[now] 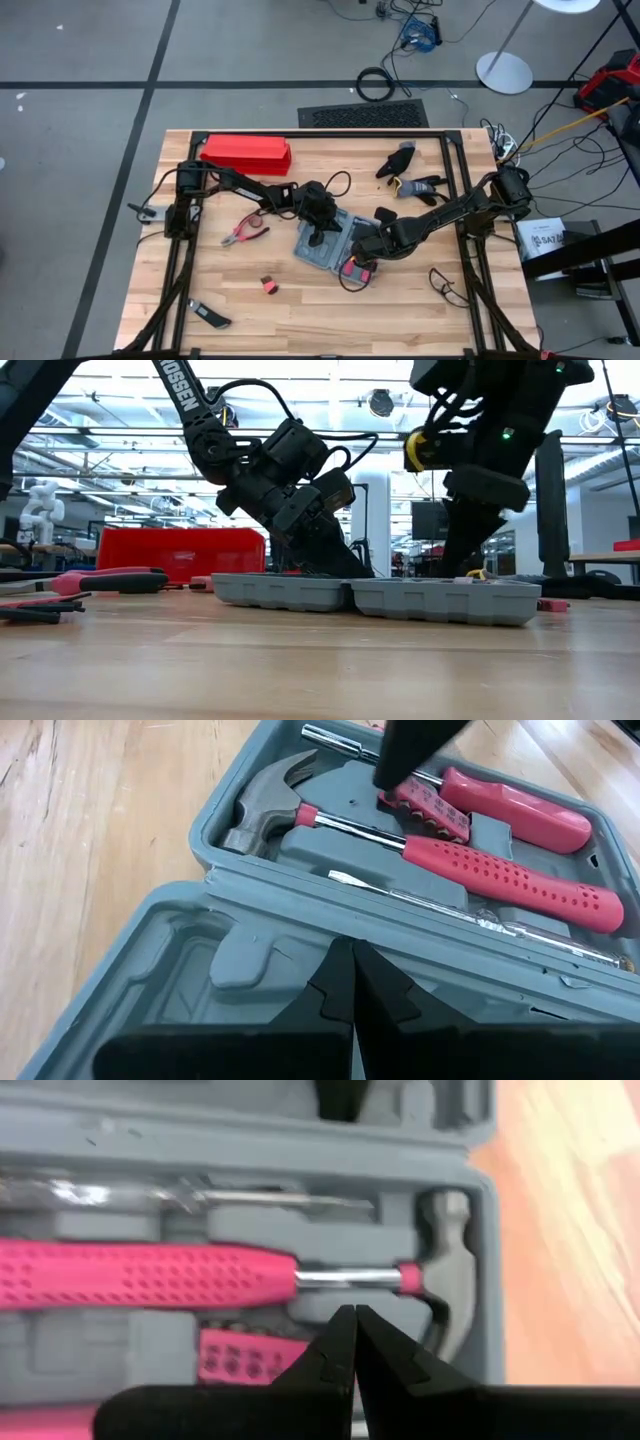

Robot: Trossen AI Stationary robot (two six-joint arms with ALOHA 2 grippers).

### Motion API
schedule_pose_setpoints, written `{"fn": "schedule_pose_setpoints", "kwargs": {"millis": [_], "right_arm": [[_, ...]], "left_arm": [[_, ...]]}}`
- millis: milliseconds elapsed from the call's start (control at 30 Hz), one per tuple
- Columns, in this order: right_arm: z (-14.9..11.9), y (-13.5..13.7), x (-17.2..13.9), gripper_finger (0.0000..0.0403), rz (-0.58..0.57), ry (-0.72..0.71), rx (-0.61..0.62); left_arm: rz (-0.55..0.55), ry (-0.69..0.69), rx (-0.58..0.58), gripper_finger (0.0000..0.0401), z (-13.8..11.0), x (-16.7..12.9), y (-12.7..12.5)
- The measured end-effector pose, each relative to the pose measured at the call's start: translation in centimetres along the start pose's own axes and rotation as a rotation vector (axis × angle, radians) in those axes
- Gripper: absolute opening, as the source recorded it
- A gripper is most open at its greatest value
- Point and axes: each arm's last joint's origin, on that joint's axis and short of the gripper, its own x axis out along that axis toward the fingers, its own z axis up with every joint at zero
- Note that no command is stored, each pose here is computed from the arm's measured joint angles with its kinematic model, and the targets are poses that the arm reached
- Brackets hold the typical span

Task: Prefit tool cases
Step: Put the screwdriver bit holder in the gray pre-fit tool case

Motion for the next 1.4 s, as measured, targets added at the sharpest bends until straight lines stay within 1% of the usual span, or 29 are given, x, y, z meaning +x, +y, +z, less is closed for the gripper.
{"fn": "schedule_pose_setpoints", "kwargs": {"millis": [167,433,633,1200,1300,1400], "right_arm": [[-0.8,-0.2,-0.1,0.0000,-0.036,0.061,0.015],[-1.0,0.2,-0.1,0.0000,-0.014,0.071,0.033],[-0.6,0.5,0.6,0.0000,0.001,0.044,0.023],[-0.5,0.5,0.4,0.0000,-0.001,0.032,0.024],[-0.5,0.4,0.1,0.0000,0.009,0.032,0.026],[-0.2,0.1,-0.9,0.0000,0.029,0.004,0.040]], "left_arm": [[0.000,0.001,0.000,0.0000,0.0,0.0,0.0],[0.000,0.000,0.000,0.0000,0.0,0.0,0.0],[0.000,0.000,0.001,0.0000,0.0,0.0,0.0],[0.000,0.000,0.001,0.0000,0.0,0.0,0.0],[0.001,0.000,0.001,0.0000,0.0,0.0,0.0],[0.002,0.000,0.001,0.0000,0.0,0.0,0.0]]}}
